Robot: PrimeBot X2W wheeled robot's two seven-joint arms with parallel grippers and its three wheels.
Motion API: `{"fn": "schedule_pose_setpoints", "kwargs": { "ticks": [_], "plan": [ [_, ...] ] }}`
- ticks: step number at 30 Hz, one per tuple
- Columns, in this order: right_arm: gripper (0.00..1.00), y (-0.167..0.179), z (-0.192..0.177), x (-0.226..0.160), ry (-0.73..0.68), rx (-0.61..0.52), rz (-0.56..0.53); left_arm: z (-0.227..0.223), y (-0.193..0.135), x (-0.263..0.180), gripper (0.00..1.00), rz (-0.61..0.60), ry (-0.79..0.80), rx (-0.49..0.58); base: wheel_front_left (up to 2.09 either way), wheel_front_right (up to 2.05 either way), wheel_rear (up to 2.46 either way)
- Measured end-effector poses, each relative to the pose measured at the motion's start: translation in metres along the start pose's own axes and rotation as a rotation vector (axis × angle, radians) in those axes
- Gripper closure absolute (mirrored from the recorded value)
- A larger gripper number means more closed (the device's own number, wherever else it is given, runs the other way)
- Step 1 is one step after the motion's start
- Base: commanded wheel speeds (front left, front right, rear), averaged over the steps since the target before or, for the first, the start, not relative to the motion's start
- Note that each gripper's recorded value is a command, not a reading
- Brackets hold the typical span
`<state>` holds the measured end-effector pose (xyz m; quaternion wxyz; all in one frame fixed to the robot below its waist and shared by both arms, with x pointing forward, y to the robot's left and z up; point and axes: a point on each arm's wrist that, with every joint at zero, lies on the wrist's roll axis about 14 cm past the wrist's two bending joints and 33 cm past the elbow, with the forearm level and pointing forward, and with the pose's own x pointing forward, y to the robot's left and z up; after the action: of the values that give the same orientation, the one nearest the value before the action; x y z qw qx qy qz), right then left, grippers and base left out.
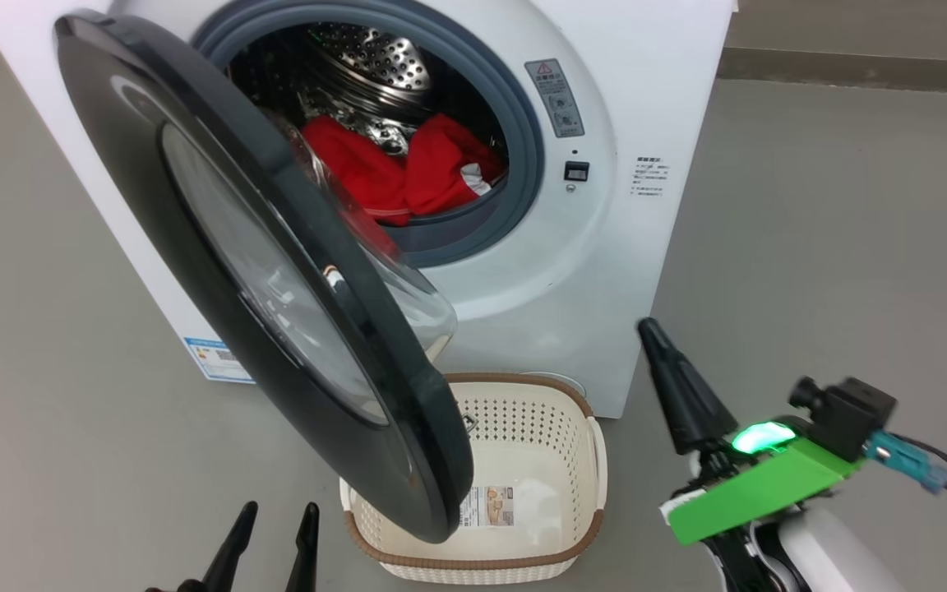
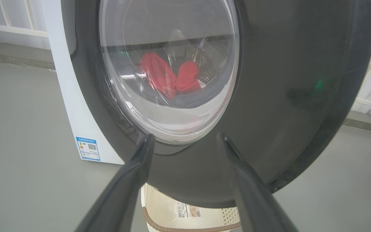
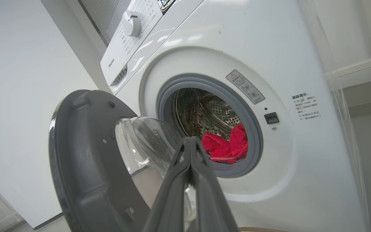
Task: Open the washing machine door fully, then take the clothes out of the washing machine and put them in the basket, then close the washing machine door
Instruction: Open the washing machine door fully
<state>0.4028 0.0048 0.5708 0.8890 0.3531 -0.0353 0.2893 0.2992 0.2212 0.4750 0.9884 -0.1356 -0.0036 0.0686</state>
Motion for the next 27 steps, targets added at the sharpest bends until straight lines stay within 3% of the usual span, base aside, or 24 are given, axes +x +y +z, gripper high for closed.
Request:
{"fn": "schedule_pose_setpoints", "kwargs": {
  "ticks": [6,13,20,27],
  "plan": [
    [1.00,0.026,-0.017,0.016,0.083,0.130,0.091,-0.001,0.001,-0.003,0.00,0.008,0.003,-0.009,0.00,0.00,0.00],
    [1.00,0.050,-0.057,0.024,0.317,0.340,0.151,-0.006,0.005,-0.004,0.00,0.027,0.022,-0.015,0.00,0.00,0.00],
    [1.00,0.062,-0.083,0.023,0.526,0.520,0.167,-0.010,0.008,-0.006,0.00,0.042,0.034,-0.028,0.00,0.00,0.00],
    [1.00,0.070,-0.103,0.019,0.674,0.631,0.176,-0.005,0.012,-0.005,0.00,0.060,0.021,-0.031,0.00,0.00,0.00]
  ]
}}
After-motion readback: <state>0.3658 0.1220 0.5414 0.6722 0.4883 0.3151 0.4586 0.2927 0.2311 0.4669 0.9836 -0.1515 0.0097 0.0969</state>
